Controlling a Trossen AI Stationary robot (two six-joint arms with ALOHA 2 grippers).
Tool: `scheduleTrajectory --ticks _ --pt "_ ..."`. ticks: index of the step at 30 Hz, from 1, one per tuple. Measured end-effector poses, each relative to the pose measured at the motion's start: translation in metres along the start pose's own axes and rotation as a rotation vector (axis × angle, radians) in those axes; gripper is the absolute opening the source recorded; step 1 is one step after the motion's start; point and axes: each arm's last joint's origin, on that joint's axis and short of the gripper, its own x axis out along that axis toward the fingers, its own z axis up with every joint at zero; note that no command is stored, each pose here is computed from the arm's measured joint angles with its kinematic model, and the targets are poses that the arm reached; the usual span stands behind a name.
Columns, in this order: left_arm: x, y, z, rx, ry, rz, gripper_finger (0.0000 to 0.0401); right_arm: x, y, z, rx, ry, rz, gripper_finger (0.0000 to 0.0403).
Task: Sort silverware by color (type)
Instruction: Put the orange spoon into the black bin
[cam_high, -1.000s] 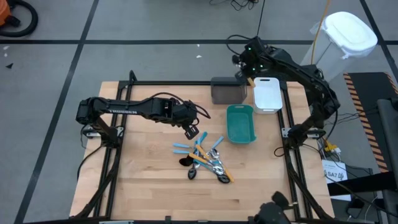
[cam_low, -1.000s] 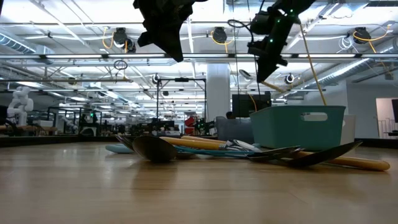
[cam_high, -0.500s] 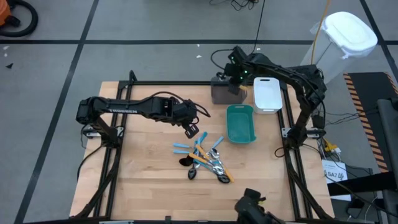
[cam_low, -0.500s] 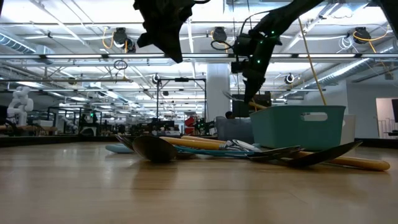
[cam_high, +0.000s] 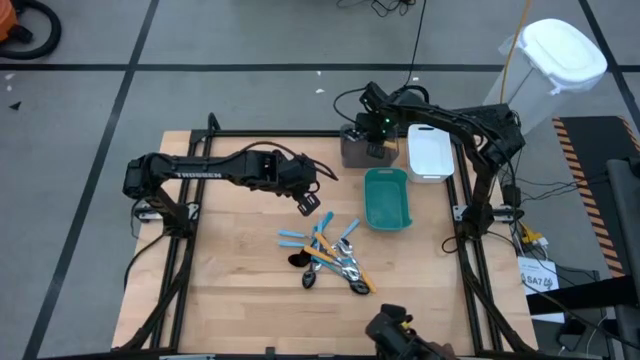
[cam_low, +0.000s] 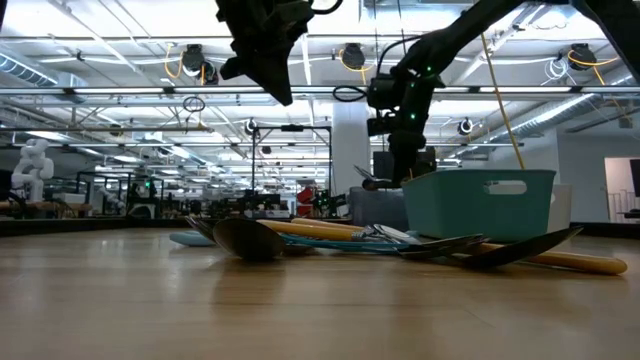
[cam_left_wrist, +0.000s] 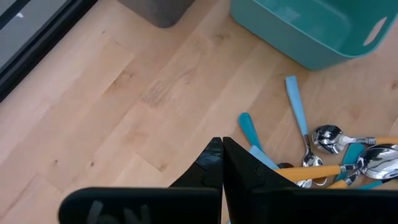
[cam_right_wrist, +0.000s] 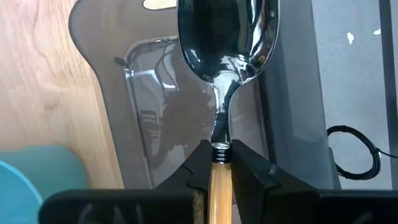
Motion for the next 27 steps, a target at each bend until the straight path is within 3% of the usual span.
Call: scheduleTrajectory --ticks 14,27 --pt "0.000 0.000 0.000 0.001 0.001 0.000 0.0001 0.027 0.015 0.009 -0.152 0.047 0.043 0.0047" --pt "0.000 -0.001 -0.001 -0.023 0.016 -0.013 0.0001 0.038 0.015 0.008 -0.146 0.090 0.043 0.0049"
